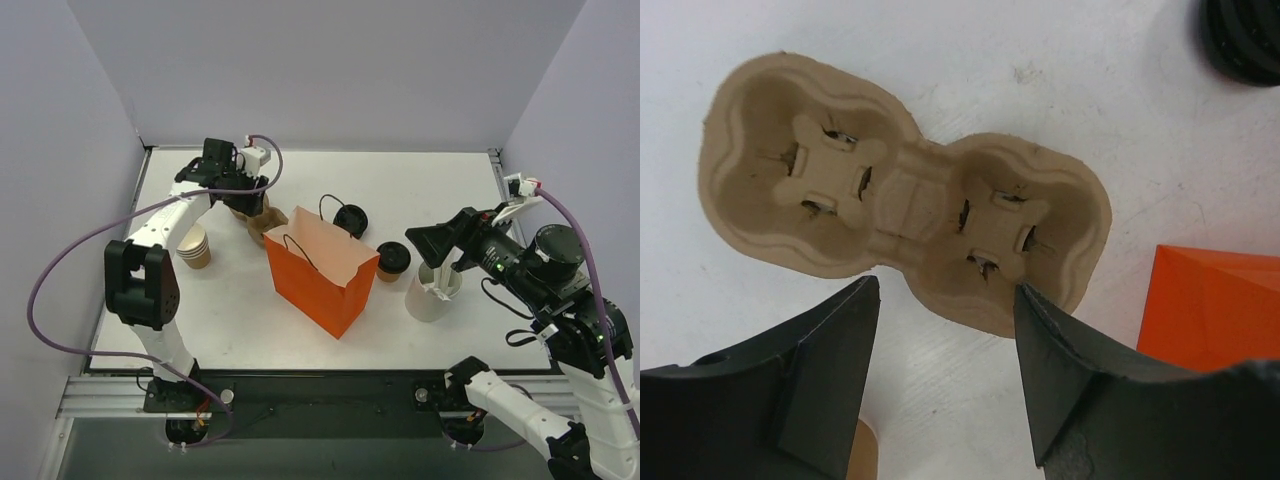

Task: Pack the takeout coffee

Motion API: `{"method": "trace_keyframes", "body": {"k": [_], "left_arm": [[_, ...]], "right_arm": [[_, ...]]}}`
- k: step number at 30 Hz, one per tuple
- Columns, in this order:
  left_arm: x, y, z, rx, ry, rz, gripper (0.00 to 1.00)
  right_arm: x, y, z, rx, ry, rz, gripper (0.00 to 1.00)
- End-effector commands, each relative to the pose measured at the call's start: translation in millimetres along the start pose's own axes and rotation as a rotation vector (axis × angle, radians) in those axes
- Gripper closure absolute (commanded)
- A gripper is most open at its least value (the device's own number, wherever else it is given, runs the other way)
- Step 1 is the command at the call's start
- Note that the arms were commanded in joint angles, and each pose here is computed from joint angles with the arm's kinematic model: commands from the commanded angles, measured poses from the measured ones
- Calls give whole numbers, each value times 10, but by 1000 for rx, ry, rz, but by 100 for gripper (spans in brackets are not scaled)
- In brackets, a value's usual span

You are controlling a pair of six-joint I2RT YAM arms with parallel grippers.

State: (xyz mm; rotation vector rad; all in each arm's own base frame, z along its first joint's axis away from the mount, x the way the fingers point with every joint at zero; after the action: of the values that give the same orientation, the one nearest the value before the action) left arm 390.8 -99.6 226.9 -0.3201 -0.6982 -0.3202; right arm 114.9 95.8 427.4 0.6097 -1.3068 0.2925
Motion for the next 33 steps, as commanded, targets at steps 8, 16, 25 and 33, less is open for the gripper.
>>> {"method": "trace_keyframes", "body": {"k": [8,16,25,33], "left_arm": [[62,160,-410,74,8,-39,33],[88,73,-557,63,17,-145,33],[-55,-9,-769,111,86,-185,36],[47,36,-640,147,50,-223,35]], "right_arm": [[176,-55,227,-147,-19,-4,24],[290,-91,234,-181,-18,85,24],[240,-186,263,-273,-1,103,25],[192,-213,272,-300,0,86,26]]}}
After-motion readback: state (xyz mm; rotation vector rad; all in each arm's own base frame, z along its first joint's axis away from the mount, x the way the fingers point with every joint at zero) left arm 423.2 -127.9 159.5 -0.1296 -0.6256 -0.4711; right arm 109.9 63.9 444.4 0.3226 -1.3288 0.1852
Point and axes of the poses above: each gripper's point midway between its finger pads, its own z axis back along the fingers, its own y axis along the line the jaws close on, x = y × z, the point moved 9 cm from there along z, back along the fingers, and after that the axes turned 13 degrees about z, right-handed, at the moved point
